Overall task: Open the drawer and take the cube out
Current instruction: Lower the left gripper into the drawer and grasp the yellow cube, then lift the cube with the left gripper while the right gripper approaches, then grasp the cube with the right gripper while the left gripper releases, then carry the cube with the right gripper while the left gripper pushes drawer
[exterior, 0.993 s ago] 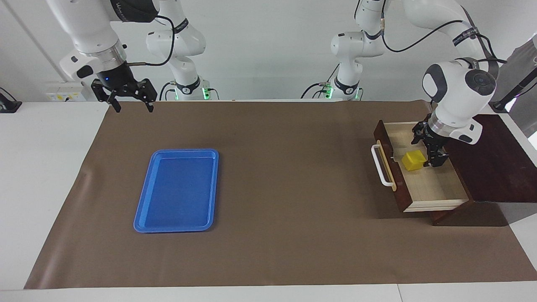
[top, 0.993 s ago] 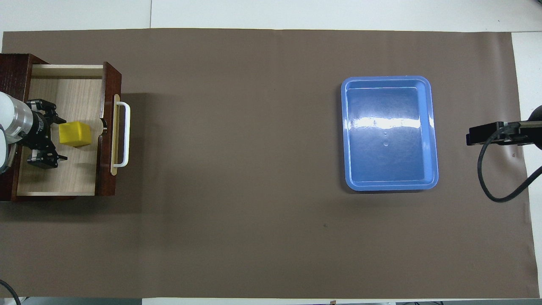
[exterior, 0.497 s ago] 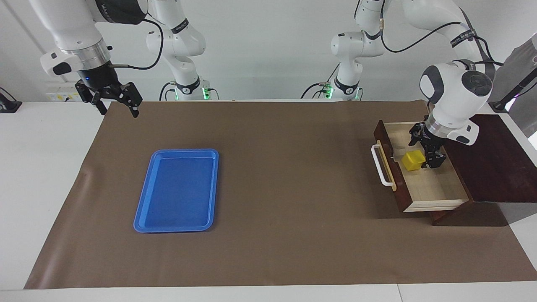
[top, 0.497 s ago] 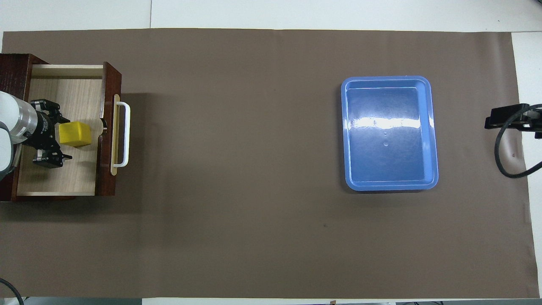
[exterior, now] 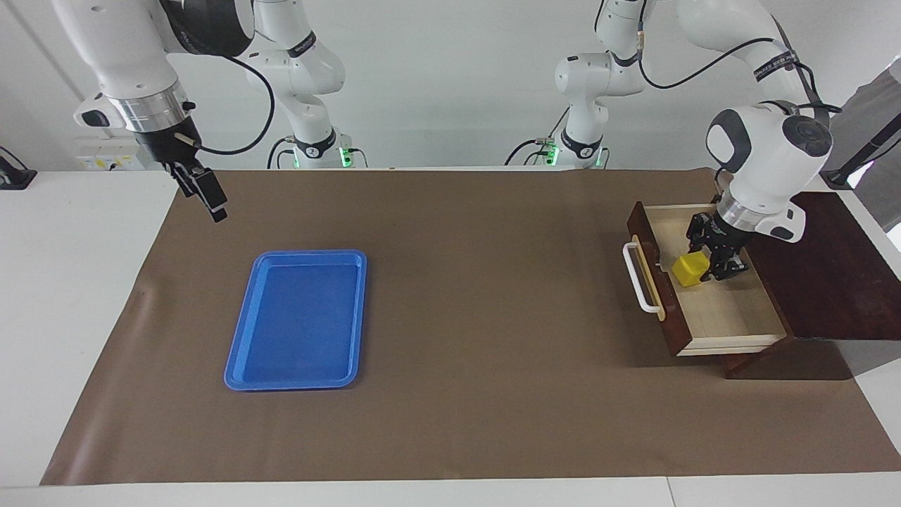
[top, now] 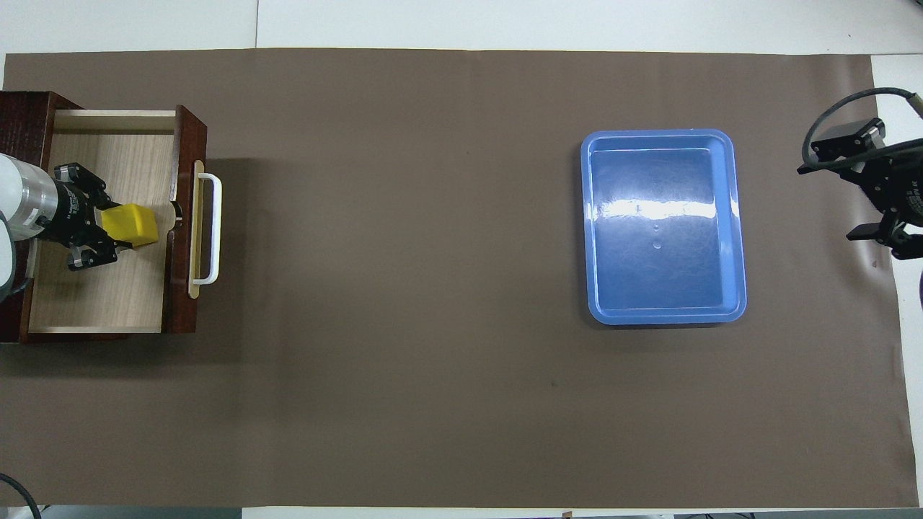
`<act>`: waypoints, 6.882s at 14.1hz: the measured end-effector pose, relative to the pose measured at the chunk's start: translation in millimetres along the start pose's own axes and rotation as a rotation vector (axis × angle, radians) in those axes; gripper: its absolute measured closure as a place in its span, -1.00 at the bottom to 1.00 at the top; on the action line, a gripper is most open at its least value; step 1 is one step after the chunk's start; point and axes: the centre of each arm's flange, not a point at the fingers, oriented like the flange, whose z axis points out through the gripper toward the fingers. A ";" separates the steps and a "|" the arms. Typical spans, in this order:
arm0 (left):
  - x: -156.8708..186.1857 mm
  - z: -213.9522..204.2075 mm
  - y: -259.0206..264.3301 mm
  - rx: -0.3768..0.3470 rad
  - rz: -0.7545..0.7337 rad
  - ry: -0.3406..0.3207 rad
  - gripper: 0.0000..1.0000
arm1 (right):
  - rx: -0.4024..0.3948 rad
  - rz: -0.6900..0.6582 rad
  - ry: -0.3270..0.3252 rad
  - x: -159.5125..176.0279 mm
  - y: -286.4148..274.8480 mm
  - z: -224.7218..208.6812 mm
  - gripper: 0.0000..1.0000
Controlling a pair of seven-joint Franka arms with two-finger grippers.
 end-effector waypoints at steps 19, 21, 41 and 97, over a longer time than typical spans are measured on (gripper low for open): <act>-348.2 -104.8 -90.8 0.031 -0.093 -0.030 -0.10 | -0.026 0.578 -0.554 -113.1 -162.2 66.2 -1.00; -371.8 -95.3 -100.0 0.003 -0.104 -0.029 -0.10 | -0.038 0.529 -0.586 -117.8 -159.8 82.1 -1.00; -403.7 -76.1 -111.8 -0.009 -0.118 -0.047 -0.10 | 0.042 0.378 -0.637 -162.8 -206.5 167.2 -1.00; -266.9 -31.4 -14.8 0.019 -0.043 0.100 -1.00 | 0.121 0.436 -0.706 -131.7 -203.6 155.5 -0.11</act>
